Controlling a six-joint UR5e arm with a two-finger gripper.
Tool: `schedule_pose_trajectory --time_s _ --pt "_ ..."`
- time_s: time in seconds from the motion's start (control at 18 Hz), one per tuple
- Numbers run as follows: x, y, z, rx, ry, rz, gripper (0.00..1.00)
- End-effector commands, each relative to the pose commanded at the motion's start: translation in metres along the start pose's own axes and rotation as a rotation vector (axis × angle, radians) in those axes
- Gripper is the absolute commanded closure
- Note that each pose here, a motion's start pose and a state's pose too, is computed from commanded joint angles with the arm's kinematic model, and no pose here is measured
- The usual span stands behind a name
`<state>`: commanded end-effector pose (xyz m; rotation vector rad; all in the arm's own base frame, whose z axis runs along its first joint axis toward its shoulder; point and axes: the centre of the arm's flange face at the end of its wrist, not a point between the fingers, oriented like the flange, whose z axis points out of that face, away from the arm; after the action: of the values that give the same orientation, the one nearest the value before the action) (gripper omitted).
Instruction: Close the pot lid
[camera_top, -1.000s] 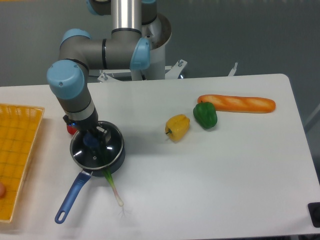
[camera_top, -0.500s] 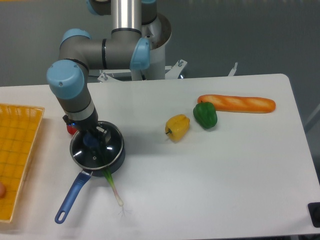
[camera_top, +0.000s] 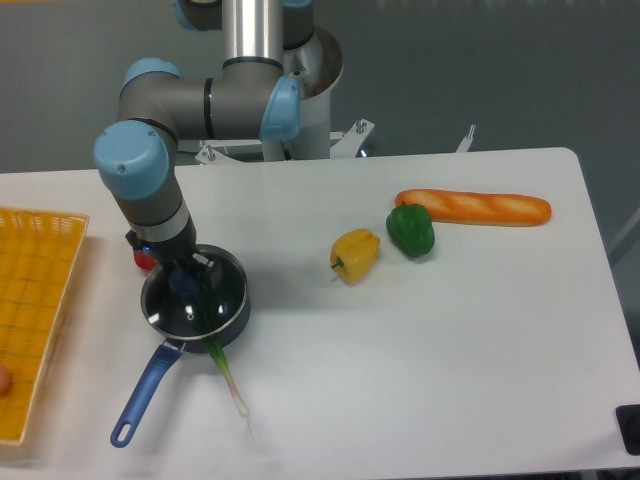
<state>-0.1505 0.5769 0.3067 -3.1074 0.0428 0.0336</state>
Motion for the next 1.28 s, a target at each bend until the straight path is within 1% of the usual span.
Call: schedule_pose_trajectory --time_s 0.33,0.39,0.44,0.56,0.61,0.72,0.94,1.0,1.11,1.22,1.28 --pt "-0.002 -0.001 -0.003 0.005 -0.003 0.002 0.24" --pt "-0.003 -0.002 -0.005 0.008 -0.005 0.002 0.23" --pt "-0.005 -0.002 -0.006 0.01 -0.008 0.005 0.19" --pt "-0.01 -0.003 -0.012 0.02 -0.014 0.032 0.07" --pt "-0.014 -0.004 -0.015 0.025 -0.018 0.044 0.04" --pt "-0.023 -0.002 -0.019 0.032 -0.021 0.035 0.01" --pt "-0.039 -0.005 -0.036 0.057 -0.046 0.055 0.0" --pt "-0.043 -0.007 -0.042 0.067 -0.056 0.075 0.0" --pt "-0.062 0.002 -0.048 0.067 -0.064 0.121 0.0" --pt "-0.071 0.009 -0.057 0.071 -0.075 0.197 0.0" --pt "-0.078 0.014 -0.059 0.069 -0.077 0.219 0.0"
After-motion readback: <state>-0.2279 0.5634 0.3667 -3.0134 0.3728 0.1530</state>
